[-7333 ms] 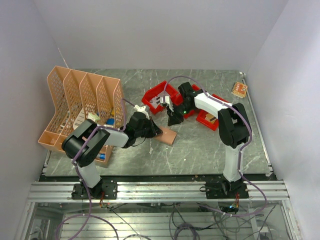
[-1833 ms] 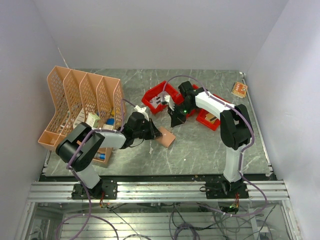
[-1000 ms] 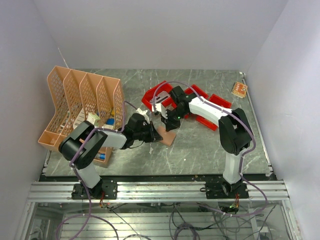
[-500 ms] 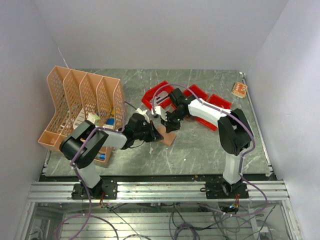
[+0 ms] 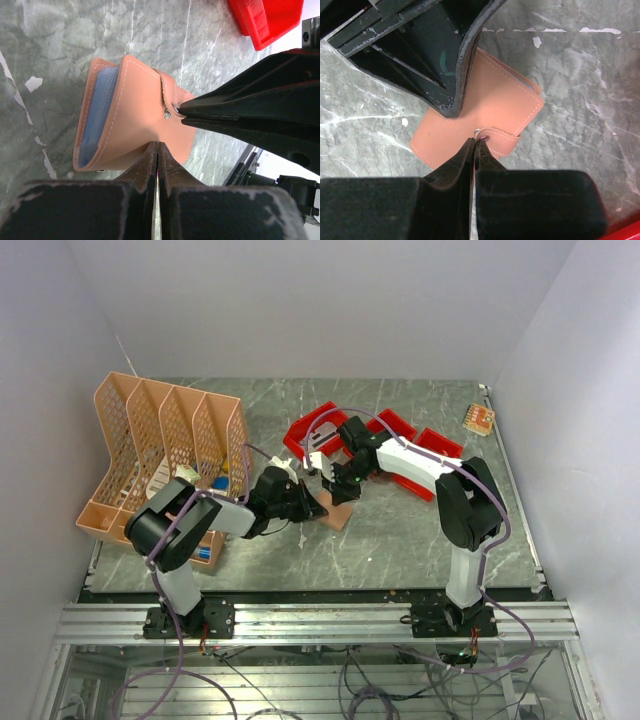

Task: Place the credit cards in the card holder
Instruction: Close the card holder at the center of the board.

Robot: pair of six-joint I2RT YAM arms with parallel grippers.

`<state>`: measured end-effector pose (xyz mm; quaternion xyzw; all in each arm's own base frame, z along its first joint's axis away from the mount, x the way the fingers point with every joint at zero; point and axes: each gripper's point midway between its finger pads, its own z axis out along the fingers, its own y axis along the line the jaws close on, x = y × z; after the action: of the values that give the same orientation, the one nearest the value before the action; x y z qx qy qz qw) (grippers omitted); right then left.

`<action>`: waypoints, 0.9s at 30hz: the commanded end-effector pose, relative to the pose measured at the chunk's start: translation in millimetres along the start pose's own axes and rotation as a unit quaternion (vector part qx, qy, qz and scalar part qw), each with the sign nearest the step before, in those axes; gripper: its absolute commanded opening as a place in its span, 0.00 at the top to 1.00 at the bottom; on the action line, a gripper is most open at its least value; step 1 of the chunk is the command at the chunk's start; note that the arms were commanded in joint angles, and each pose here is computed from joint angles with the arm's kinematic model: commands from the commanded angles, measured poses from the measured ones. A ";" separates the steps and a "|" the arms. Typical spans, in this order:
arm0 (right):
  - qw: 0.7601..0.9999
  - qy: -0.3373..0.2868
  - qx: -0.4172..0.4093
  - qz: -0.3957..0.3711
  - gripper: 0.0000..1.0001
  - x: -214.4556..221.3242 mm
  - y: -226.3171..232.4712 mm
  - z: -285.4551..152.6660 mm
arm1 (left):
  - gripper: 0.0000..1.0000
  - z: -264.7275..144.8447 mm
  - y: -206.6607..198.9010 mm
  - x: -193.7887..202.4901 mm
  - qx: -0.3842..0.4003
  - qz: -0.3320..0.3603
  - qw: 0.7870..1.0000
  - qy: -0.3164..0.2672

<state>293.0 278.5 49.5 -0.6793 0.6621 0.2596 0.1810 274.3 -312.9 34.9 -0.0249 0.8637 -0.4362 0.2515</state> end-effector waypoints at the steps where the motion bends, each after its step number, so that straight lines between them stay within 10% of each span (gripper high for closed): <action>1: 1.000 -0.018 -0.016 -0.006 1.00 -9.4 12.9 -4.9 | 0.93 8.9 30.3 -7.0 -0.046 -0.011 0.999 -0.023; 27: 0.999 0.016 -0.023 -0.029 1.00 2.3 23.3 4.2 | 0.93 7.7 48.4 1.1 -0.066 -0.024 0.997 -0.014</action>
<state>292.1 274.4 45.2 -0.6977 0.6497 0.2424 0.1799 281.3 -315.6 34.1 -0.0395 0.8545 -0.4527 0.2517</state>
